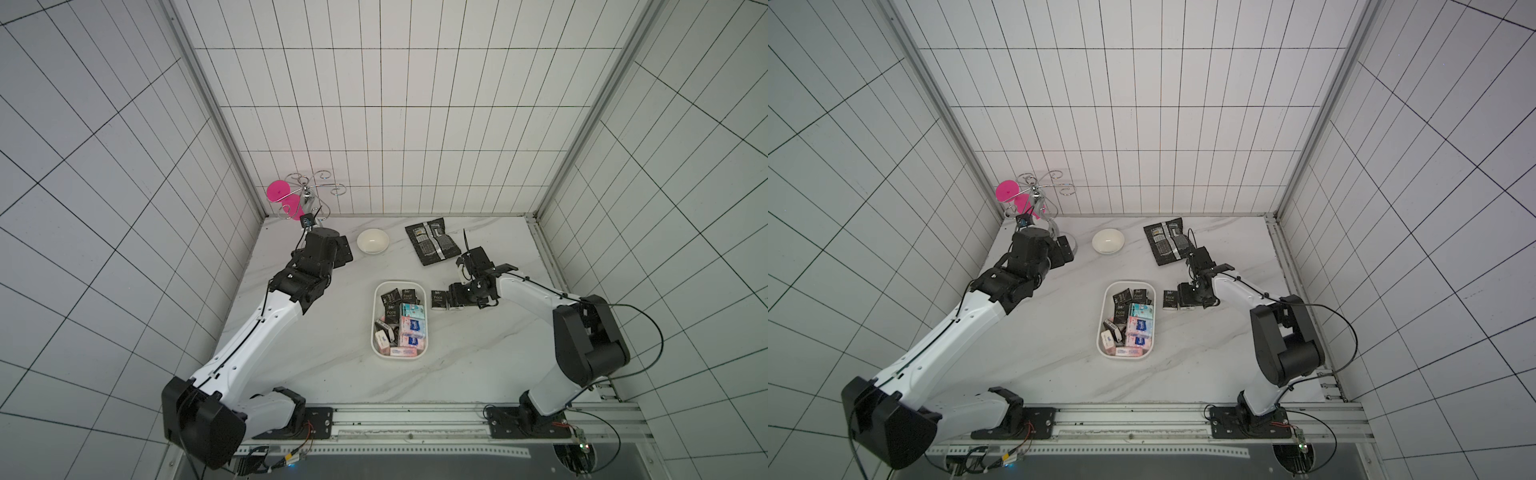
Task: Take the pocket tissues out of the storage box
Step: Place the pocket tissues at the center of the board, then pick up the pocket tissues from the storage box.
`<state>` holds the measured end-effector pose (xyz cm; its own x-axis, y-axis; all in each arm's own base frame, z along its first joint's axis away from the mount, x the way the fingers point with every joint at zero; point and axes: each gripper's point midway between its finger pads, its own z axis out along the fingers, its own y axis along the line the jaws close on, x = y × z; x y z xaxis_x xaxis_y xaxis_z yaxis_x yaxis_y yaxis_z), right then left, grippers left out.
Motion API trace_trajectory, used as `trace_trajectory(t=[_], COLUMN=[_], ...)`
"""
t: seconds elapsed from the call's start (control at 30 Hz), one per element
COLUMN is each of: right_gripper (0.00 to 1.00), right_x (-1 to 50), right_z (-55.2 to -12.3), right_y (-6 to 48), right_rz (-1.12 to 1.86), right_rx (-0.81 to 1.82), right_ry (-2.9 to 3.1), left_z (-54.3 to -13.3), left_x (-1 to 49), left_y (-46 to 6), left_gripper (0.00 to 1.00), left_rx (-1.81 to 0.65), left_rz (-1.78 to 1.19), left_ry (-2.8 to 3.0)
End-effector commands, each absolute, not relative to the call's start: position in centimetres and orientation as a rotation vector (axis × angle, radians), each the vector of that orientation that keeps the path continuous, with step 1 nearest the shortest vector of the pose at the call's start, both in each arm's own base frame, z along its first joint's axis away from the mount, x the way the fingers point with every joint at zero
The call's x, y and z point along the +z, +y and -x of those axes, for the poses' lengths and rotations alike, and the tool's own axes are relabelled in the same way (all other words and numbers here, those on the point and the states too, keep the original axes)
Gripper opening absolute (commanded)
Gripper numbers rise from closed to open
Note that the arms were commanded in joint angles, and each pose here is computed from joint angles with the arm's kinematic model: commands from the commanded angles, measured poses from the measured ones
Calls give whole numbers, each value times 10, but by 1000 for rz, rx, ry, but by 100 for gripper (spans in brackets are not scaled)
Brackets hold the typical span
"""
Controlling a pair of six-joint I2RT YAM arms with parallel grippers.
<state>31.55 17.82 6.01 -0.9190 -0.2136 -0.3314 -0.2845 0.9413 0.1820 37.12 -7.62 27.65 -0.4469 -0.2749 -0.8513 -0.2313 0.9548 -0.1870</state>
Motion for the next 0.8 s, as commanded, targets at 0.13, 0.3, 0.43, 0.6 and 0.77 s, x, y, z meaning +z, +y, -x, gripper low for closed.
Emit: trace_trajectory(t=[0.13, 0.3, 0.43, 0.6, 0.77], right_gripper=[63, 63, 63, 63, 64], right_x=[103, 140, 158, 147, 135], right_z=[-315, -303, -289, -275, -246], right_y=[188, 243, 294, 329, 330], right_rz=[431, 604, 769, 924, 1068], right_rx=[301, 366, 415, 420, 403], right_ry=[2684, 2555, 2470, 2463, 2460], left_z=[-371, -376, -379, -379, -378], left_x=[280, 271, 267, 265, 269], left_y=[-78, -83, -88, -90, -84], left_gripper=[99, 99, 99, 99, 99], left_rx=[-46, -43, -40, -21, 22], left_rz=[362, 365, 358, 344, 340], left_ry=[2047, 2062, 2074, 2075, 2063])
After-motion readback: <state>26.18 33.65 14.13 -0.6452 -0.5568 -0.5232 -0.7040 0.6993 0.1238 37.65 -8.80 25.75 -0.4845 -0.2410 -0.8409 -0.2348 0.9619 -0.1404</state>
